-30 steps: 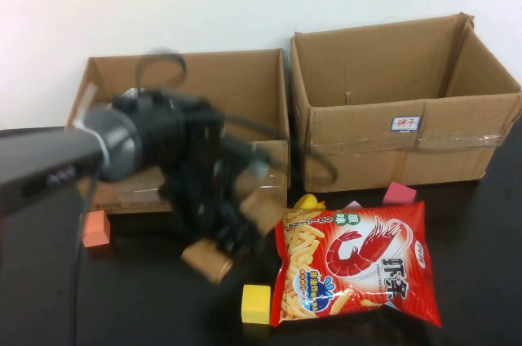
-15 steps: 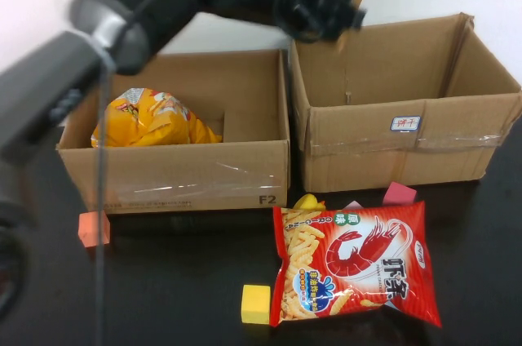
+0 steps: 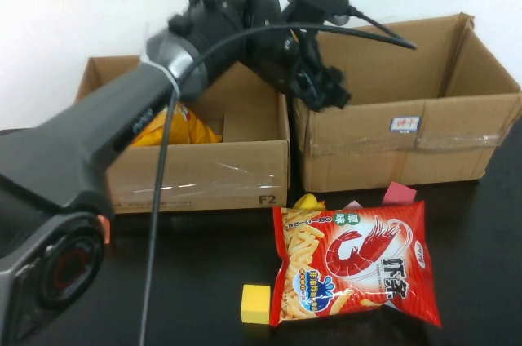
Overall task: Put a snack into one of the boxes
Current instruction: Place the biscuit in the biscuit box, then pick up the potato chip
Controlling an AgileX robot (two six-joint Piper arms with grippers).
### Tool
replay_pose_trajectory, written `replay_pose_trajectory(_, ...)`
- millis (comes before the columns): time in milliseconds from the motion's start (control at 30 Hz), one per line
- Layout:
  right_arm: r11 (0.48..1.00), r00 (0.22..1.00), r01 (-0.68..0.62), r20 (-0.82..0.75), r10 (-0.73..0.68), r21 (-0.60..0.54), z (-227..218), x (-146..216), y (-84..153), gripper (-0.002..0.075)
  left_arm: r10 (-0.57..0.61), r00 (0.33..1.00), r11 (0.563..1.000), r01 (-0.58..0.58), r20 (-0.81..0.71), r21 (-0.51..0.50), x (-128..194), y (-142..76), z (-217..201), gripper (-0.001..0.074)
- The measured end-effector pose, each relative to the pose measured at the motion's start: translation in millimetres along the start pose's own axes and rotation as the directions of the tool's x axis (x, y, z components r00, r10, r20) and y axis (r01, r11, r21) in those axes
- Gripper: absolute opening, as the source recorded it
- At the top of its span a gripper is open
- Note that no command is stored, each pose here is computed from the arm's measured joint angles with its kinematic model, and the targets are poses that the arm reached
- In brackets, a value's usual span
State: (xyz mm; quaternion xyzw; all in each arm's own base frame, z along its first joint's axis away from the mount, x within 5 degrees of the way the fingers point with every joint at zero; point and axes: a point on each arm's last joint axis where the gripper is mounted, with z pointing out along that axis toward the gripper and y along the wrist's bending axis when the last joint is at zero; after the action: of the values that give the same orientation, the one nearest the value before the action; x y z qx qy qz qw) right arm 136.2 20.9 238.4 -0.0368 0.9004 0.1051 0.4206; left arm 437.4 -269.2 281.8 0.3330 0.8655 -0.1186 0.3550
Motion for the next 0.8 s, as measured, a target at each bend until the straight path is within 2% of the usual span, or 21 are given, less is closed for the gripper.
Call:
replay_pose_trajectory(167,1.0,1.0,0.014,-0.005,-0.015,-0.002,0,0,0,0.0029,0.081,0.986,0.987,-0.099,-0.143,-0.126,-5,10,-46,0.0119)
replay_pose_trajectory(267,1.0,1.0,0.015,0.002,-0.015,-0.016,0,0,1,0.0029,0.089,0.976,0.976,-0.126,-0.2,-0.18,-8,14,-80,0.0036)
replay_pose_trajectory(433,0.997,0.999,0.038,0.039,-0.035,-0.074,0,-3,7,0.003,0.071,0.981,0.968,-0.112,-0.181,-0.226,-16,11,-149,0.0006)
replay_pose_trajectory(600,0.991,0.997,0.044,0.064,-0.036,-0.128,-1,-5,12,0.0049,0.056,0.997,0.963,-0.065,-0.044,-0.263,-21,2,-233,0.0001)
replay_pose_trajectory(700,0.989,0.996,0.057,0.071,-0.047,-0.135,-1,-6,13,0.0127,0.04,0.999,0.962,-0.039,-0.001,-0.271,-7,-5,-277,0.0001)
replay_pose_trajectory(800,0.988,0.996,0.072,0.069,-0.063,-0.135,0,-6,13,0.0265,0.026,1.0,0.963,-0.026,-0.004,-0.269,18,-11,-301,0.0)
